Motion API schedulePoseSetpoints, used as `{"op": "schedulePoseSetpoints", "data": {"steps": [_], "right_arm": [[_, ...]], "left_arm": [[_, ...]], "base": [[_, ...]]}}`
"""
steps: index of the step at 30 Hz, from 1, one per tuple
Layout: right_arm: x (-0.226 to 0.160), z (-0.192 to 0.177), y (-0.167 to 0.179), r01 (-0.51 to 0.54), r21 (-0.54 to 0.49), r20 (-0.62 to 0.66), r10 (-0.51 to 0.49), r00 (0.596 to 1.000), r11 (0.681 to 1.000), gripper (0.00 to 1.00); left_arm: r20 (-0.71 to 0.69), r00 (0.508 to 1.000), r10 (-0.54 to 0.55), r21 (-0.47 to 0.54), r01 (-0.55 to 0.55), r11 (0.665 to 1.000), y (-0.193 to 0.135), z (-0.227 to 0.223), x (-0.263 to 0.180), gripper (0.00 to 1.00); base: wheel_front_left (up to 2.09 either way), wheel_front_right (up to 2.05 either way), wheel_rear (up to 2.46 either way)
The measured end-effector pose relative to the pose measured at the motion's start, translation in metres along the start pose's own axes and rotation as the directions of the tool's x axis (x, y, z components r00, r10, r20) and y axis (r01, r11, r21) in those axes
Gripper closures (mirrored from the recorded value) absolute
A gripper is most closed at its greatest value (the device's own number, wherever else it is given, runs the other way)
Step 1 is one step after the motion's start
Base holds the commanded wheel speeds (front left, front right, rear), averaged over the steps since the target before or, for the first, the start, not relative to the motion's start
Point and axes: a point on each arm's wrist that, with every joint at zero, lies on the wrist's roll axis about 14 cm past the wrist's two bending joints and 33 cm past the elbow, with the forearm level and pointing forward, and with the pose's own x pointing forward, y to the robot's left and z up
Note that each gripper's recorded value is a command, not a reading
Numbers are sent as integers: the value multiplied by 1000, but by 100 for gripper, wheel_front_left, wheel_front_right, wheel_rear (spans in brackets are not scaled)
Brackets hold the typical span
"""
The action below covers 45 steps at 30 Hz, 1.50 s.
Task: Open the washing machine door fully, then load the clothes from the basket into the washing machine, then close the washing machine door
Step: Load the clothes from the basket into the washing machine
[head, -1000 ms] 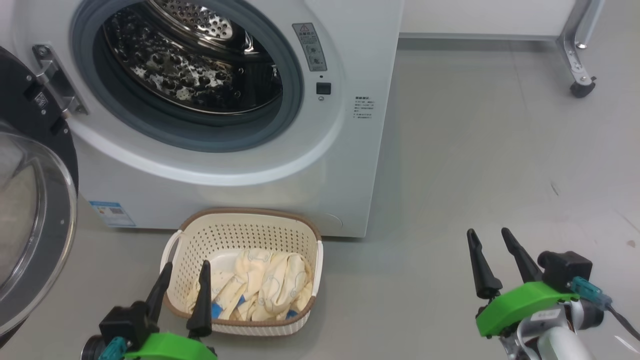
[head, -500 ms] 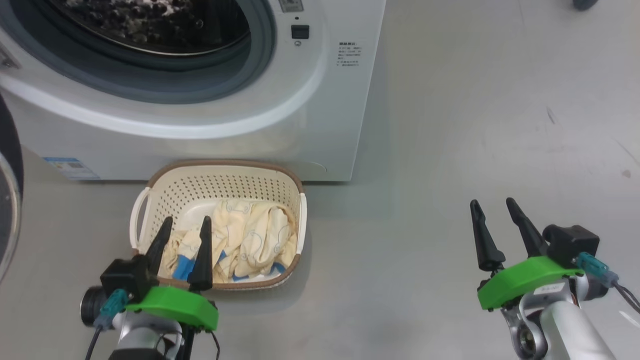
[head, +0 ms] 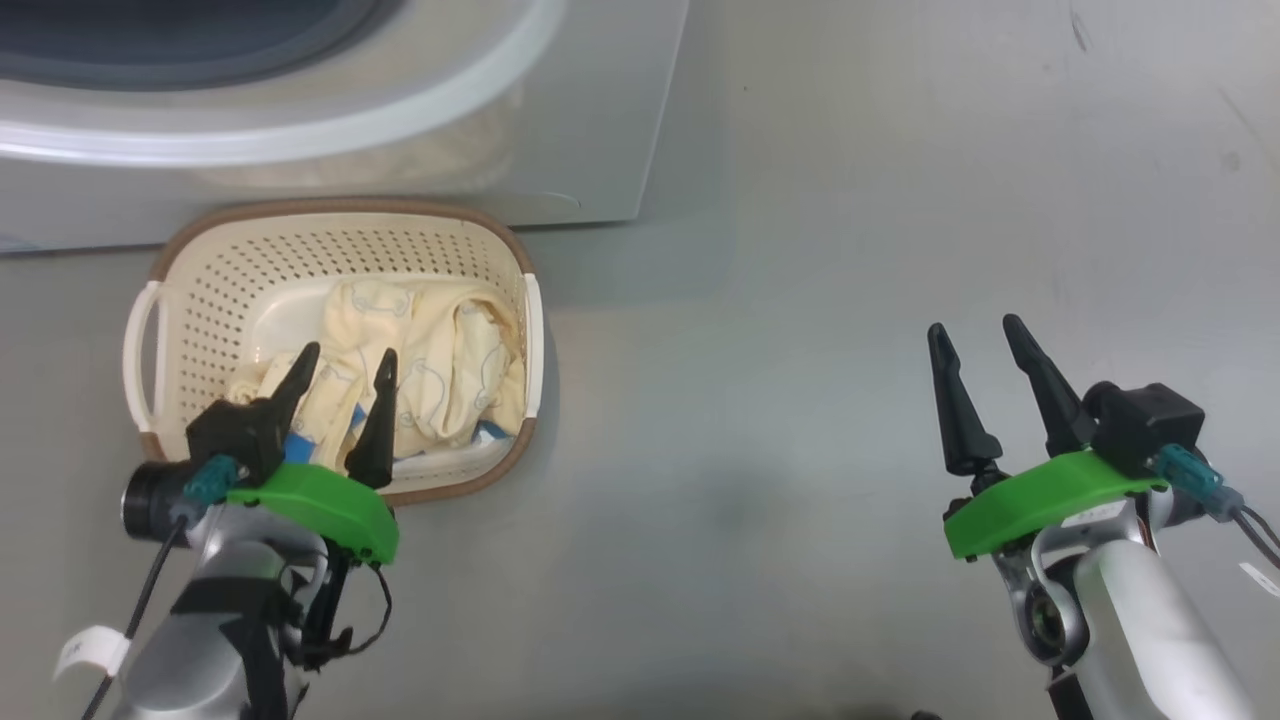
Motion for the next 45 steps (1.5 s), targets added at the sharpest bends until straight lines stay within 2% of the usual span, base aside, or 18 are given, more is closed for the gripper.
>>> {"op": "schedulePoseSetpoints", "data": {"steps": [7, 13, 16, 20, 29, 36, 40, 45], "right_arm": [[7, -24, -17, 41, -9, -55, -42, 998, 999, 0], [9, -37, -36, 90, -8, -83, -91, 992, 996, 0], [7, -45, -43, 113, -3, -101, -113, 988, 994, 0], [6, -55, -51, 134, -1, -129, -133, 983, 991, 0], [4, -56, -63, 172, 1, -135, -170, 976, 985, 0], [2, -59, -68, 186, -7, -143, -185, 972, 982, 0], [4, -60, -68, 184, -7, -144, -183, 973, 983, 0], [8, -65, -67, 177, -8, -151, -176, 973, 984, 0]], "left_arm": [[-132, 991, -30, 39, 36, 999, 15, -44, 38, 0], [-247, 964, -96, 46, 110, 993, 7, -87, 62, 0], [-286, 948, -138, 15, 148, 989, -3, -104, 74, 0], [-365, 916, -169, 27, 192, 981, -5, -128, 85, 0], [-508, 839, -195, -26, 211, 977, -9, -172, 94, 0], [-596, 782, -184, -26, 211, 977, -3, -191, 96, 0], [-663, 732, -158, -5, 206, 978, 6, -203, 93, 0], [-702, 701, -123, 23, 195, 981, 17, -210, 96, 0]], "base": [[0, 0, 0], [0, 0, 0], [0, 0, 0], [0, 0, 0], [0, 0, 0], [0, 0, 0], [0, 0, 0], [0, 0, 0]]}}
